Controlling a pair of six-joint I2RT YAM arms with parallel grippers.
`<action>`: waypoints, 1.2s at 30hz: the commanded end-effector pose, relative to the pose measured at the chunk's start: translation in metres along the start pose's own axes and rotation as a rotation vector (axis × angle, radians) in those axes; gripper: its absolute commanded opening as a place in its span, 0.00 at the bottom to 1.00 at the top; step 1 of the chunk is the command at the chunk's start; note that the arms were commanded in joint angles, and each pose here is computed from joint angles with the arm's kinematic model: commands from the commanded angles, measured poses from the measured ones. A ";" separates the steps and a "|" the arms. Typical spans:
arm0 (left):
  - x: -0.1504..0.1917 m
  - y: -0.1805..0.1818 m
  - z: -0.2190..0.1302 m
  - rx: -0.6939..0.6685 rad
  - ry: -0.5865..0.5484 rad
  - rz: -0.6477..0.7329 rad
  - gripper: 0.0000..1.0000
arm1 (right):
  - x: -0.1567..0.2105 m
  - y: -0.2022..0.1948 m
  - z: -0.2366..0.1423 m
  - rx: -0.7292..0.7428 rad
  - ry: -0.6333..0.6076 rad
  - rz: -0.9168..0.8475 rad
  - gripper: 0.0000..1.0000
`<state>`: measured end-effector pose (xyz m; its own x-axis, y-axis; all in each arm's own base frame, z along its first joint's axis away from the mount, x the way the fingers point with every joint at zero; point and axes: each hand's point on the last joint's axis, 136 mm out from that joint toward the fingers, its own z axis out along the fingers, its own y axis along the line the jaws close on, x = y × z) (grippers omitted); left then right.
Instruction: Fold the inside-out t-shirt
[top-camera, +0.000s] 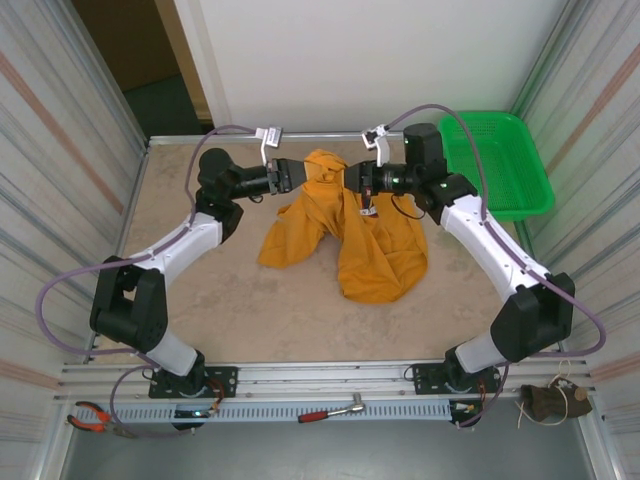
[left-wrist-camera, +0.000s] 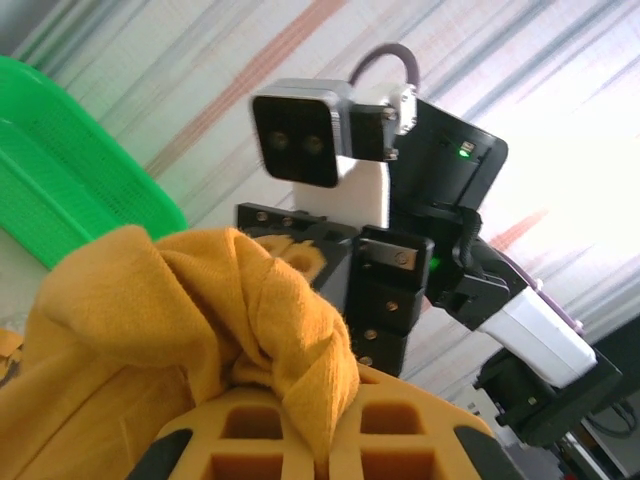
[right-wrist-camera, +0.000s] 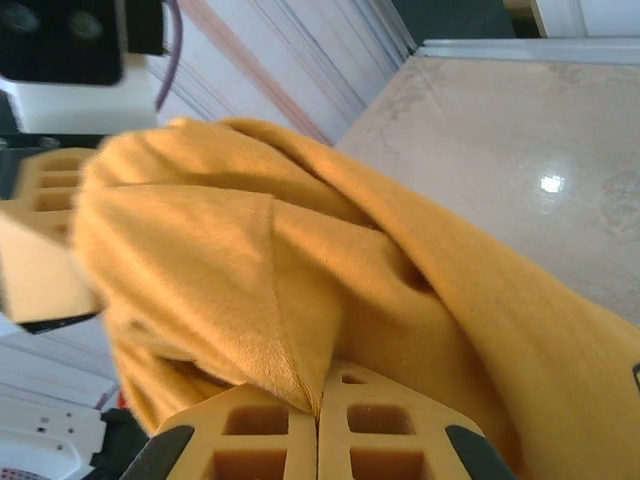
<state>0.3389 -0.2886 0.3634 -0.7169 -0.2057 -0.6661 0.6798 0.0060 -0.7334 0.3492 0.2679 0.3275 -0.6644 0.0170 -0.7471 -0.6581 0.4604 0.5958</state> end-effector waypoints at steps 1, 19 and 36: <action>-0.024 0.021 -0.013 -0.120 -0.090 0.014 0.06 | -0.008 0.028 -0.026 -0.117 -0.042 -0.012 0.00; -0.018 0.009 -0.038 -0.523 -0.197 0.158 0.60 | -0.002 0.034 -0.038 -0.226 -0.135 0.065 0.00; 0.017 0.036 0.013 -0.681 -0.002 0.179 0.65 | 0.000 0.037 -0.038 -0.223 -0.143 0.070 0.00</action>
<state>0.3477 -0.3051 0.3297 -0.6065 -0.1798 -0.7745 0.5451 0.6151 -0.5696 0.3179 0.2516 0.3477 -0.6903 0.1595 -0.7057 -0.6577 0.2679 0.7040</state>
